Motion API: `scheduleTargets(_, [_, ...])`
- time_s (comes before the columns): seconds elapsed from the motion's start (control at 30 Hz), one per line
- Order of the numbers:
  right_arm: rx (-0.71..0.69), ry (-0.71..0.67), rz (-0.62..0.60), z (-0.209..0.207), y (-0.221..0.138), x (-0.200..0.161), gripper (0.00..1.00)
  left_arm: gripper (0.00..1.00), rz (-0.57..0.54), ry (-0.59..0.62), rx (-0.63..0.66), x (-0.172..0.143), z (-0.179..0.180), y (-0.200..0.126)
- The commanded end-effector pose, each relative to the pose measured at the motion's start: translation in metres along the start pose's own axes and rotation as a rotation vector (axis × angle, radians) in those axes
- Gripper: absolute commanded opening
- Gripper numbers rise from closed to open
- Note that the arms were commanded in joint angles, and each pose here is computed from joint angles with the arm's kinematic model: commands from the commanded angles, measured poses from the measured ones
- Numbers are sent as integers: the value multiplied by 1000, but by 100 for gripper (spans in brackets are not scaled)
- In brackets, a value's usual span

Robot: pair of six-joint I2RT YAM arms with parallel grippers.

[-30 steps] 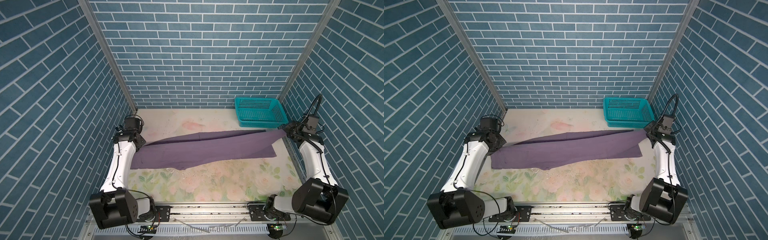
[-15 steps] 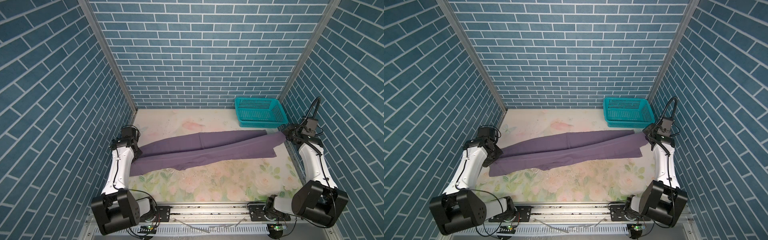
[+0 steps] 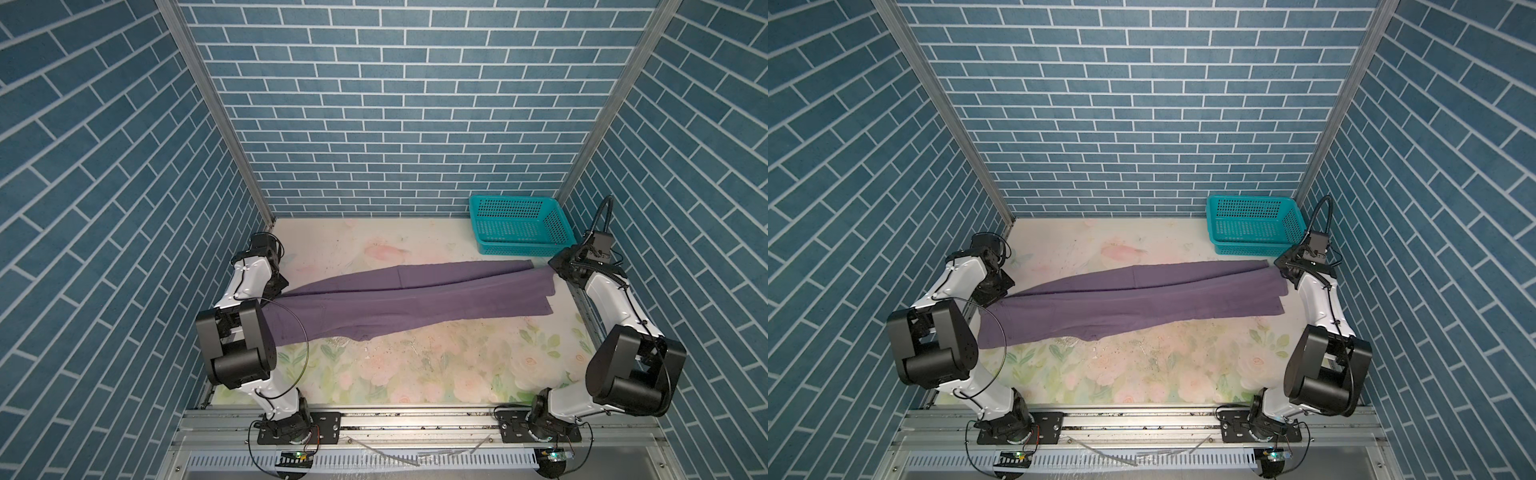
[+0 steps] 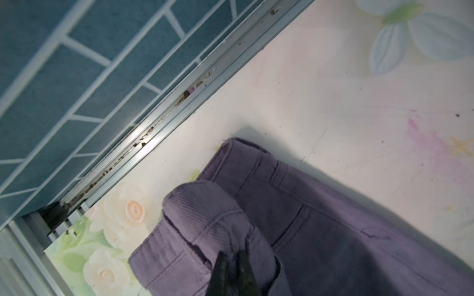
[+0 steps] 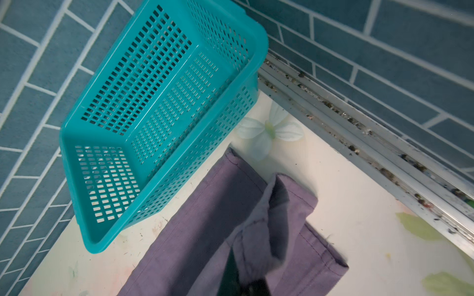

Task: Fold and stack the trousers
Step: Fold the trousers at the center of the table.

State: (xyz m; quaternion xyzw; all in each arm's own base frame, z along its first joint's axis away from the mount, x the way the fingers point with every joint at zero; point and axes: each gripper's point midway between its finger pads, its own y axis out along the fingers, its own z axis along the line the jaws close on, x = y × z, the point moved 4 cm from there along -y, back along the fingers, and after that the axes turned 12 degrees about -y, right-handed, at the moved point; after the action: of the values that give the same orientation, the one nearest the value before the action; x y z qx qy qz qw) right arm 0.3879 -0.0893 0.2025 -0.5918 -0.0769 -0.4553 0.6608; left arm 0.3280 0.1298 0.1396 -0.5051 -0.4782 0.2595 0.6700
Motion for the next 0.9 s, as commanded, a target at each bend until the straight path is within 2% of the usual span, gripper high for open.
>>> scheduleTargets(0.0, [-1,3,-74,12,1,25,0,0,-32,2,35,13,-4,8])
scheduleTargets(0.27, [-16,6,-70,13,14,31,0,0,21,49,72,10,-21,45])
scheduleTargets(0.57, [-34,1,-90,15,18,42,0,0,1,52,95,17,-26,52])
scheduleTargets(0.7, [-10,-2,-135,23,0,57,0,0,-2,54,104,17,-25,52])
scheduleTargets(0.87, [-5,-20,-188,26,-56,55,0,0,-13,51,103,17,-20,47])
